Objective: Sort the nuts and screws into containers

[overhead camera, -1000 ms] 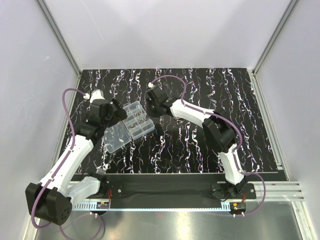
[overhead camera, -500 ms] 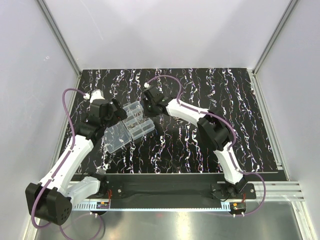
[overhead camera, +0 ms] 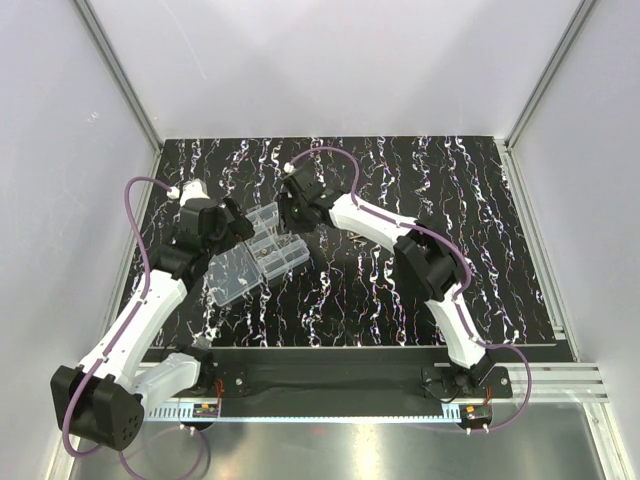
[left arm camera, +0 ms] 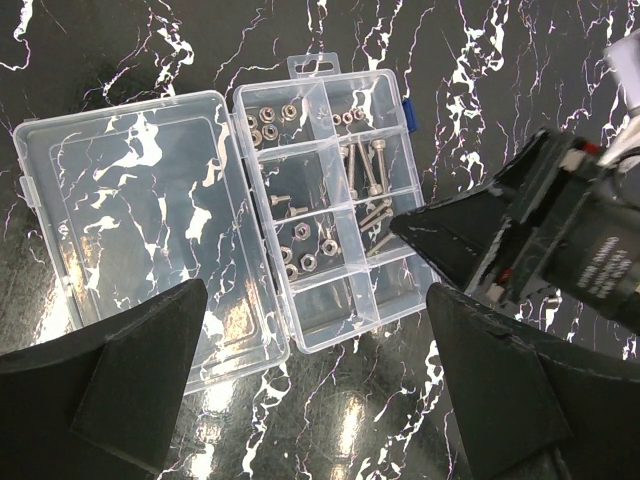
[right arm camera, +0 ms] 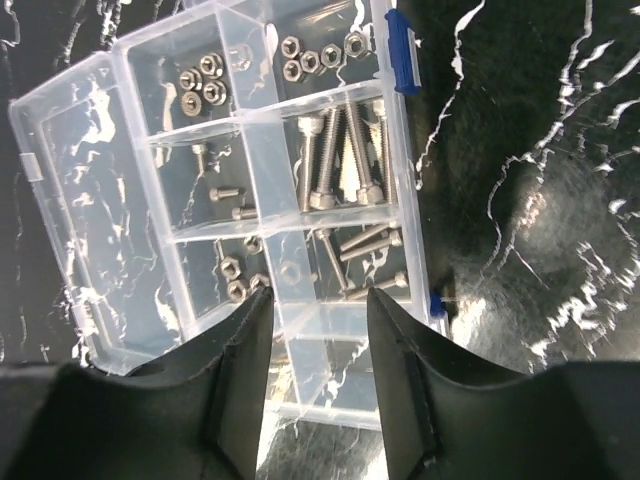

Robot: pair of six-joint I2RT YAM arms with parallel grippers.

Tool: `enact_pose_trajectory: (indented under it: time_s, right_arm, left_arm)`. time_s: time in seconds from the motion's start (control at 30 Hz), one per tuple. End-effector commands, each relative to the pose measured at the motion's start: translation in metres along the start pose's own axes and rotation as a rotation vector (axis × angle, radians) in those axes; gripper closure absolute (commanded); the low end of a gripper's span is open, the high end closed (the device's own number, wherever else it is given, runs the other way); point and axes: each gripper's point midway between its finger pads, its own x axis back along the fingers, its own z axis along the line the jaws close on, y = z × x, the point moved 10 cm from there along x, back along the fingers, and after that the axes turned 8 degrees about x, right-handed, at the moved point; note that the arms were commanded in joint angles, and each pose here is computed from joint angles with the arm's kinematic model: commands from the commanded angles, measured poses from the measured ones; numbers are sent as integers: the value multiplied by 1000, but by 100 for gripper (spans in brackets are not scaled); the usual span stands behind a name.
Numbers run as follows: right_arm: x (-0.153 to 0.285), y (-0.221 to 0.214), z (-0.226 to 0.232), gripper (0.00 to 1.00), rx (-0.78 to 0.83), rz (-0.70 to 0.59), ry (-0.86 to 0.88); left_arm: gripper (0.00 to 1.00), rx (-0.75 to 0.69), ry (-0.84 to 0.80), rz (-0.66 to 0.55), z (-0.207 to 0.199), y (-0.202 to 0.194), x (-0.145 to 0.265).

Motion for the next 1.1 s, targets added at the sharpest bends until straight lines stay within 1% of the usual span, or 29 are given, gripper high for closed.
enact_pose_trajectory:
  time_s: [0.0, 0.03, 0.07, 0.1, 0.17, 0.2, 0.27, 0.3, 0.33, 0.4, 0.43, 0.47, 0.5, 0.6, 0.63, 0.7, 0.77, 0.93, 1.07]
  right_arm:
    - [60, 36, 19, 50, 24, -114, 18]
    - [67, 36, 16, 51, 10, -113, -8]
    - [73, 34, 7, 52, -22, -103, -78]
    - [91, 41, -3, 52, -54, -154, -159]
    - [102, 25, -27, 51, -110, -127, -297]
    - [122, 29, -40, 48, -185, -186, -380]
    - [131, 4, -63, 47, -250, -138, -488]
    - [146, 1, -67, 44, -328, -173, -504]
    - [145, -17, -86, 43, -369, -145, -567]
    - [153, -27, -96, 43, -474, -168, -581]
    - [149, -40, -110, 43, -508, -142, -611]
    - [146, -42, -114, 43, -532, -149, -608]
    - [142, -48, -119, 44, -530, -132, -618]
    - [127, -48, -127, 45, -489, -107, -664]
    - [123, -47, -129, 48, -486, -97, -678]
    - [113, -48, -133, 50, -484, -64, -708]
    - [103, -48, -137, 51, -485, -58, -718]
    - [88, -46, -138, 53, -484, -68, -678]
    - [79, -40, -135, 57, -423, -74, -602]
  left_arm:
    - [1, -5, -22, -19, -3, 3, 2]
    - [1, -5, -25, -21, -4, 3, 2]
    - [1, -2, -24, -22, -3, 3, 2]
    - [1, -2, -30, -22, -4, 3, 2]
    - [1, -2, -35, -17, -4, 2, 2]
    - [1, -1, -38, -17, -5, 3, 3]
    - [1, 0, -39, -15, -5, 3, 2]
    - [1, 3, -44, -16, -5, 3, 2]
    - [1, 4, -46, -14, -5, 2, 2]
    - [1, 3, -51, -10, -5, 1, 2]
    - [1, 3, -56, -12, -6, 1, 3]
    - [1, 3, -59, -13, -6, 1, 3]
    - [1, 4, -60, -16, -6, 2, 4]
    - [1, 2, -66, -15, -7, 1, 5]
    - [1, 1, -65, -14, -6, 1, 5]
    - [1, 0, -65, -20, -7, 2, 6]
    - [1, -1, -55, -26, -6, 2, 7]
    - [1, -1, -54, -23, -6, 2, 6]
    - [1, -3, -53, -20, -6, 1, 5]
